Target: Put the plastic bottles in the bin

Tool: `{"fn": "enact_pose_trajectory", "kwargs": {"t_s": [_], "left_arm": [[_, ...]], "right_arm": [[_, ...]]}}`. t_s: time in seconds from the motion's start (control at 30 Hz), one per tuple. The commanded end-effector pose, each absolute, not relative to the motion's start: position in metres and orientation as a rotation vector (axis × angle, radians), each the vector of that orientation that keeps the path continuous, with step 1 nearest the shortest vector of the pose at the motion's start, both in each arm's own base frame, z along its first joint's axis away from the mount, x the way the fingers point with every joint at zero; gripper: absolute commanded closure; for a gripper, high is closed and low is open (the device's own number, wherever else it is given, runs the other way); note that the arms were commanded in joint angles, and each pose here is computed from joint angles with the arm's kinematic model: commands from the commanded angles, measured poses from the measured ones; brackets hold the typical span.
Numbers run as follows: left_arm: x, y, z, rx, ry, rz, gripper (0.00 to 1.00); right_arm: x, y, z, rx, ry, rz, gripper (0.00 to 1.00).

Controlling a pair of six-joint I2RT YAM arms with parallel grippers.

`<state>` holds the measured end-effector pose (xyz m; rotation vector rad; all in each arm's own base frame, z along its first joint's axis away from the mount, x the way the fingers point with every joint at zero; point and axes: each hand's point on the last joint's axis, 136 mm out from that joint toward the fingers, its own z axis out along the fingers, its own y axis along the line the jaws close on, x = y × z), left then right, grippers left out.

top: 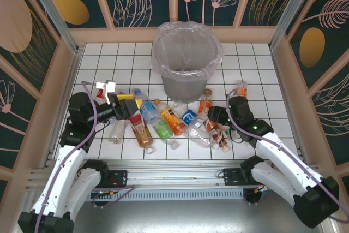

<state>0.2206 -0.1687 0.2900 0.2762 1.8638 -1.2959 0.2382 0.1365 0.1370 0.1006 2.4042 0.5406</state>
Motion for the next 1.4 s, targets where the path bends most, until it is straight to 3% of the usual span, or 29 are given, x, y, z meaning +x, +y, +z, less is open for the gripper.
{"fn": "enact_pose_trajectory", "kwargs": {"t_s": [0.0, 0.37, 1.0, 1.37], "left_arm": [[0.2, -0.178, 0.294, 0.44, 1.798, -1.346, 0.01], [0.18, -0.184, 0.3, 0.553, 1.724, -1.405, 0.01], [0.172, -0.191, 0.303, 0.575, 1.71, -1.444, 0.01], [0.173, -0.197, 0.303, 0.588, 1.717, -1.455, 0.02]], "right_arm": [[0.224, 0.145, 0.128, 0.073, 2.522, 0.508, 0.28], [0.216, 0.138, 0.096, 0.067, 2.67, 0.221, 0.31], [0.222, 0.15, 0.068, -0.141, 2.788, 0.129, 0.31], [0.227, 0.152, 0.051, -0.194, 2.829, 0.115, 0.25]]}}
